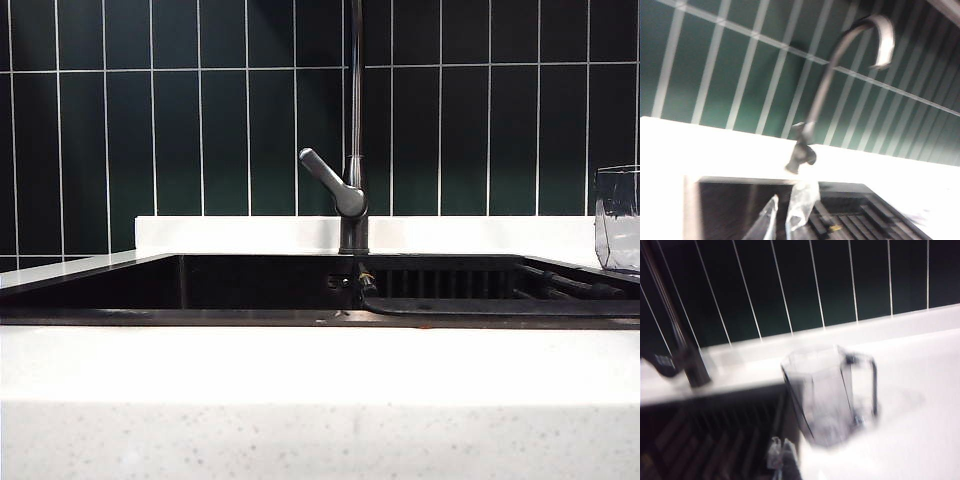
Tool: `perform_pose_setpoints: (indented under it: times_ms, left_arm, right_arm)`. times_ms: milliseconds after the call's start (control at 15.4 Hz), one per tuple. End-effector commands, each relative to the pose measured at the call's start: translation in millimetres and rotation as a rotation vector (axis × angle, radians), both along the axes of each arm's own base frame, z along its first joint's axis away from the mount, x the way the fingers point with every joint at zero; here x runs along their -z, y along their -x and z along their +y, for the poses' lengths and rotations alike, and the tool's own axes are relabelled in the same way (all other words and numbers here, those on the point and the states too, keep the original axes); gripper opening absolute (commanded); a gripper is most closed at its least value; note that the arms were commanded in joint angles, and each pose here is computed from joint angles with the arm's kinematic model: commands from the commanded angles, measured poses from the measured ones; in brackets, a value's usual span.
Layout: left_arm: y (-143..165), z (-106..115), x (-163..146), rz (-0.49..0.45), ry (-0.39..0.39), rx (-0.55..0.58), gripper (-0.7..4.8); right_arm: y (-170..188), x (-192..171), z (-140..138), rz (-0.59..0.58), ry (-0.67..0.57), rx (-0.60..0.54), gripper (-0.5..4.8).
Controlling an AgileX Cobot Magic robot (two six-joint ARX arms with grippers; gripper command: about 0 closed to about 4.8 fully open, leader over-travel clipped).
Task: Pick up the mug next to the sink, go to the faucet to get some water, pour the water into the sink, and finally put the mug back to its place.
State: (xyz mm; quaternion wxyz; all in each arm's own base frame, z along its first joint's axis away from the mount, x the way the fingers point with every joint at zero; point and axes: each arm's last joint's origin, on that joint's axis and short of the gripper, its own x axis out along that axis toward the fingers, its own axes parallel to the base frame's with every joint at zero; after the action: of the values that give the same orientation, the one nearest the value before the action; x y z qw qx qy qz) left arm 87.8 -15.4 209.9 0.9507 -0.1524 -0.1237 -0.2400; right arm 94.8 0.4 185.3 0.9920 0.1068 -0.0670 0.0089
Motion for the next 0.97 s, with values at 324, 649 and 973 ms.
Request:
perform_pose_setpoints:
  times_ms: [324,649,973]
  left_arm:
    - [-69.2,-11.5,-47.0,0.03,-0.145,0.299,1.05]
    - [-145.1,-23.8,-52.0,0.024,-0.14,0.521,1.26]
    - [-174.1,-41.9,-50.4,0.008,-0.198,0.601,1.26]
  right_arm:
    - [-9.6,-44.3,-3.1,0.008,0.027,0.074,-0.05]
    - [-42.4,-37.7,-31.4,0.118,0.024,0.163,1.55]
    - [-82.9,-9.6,-60.6,0.188,-0.019,0.063,1.59]
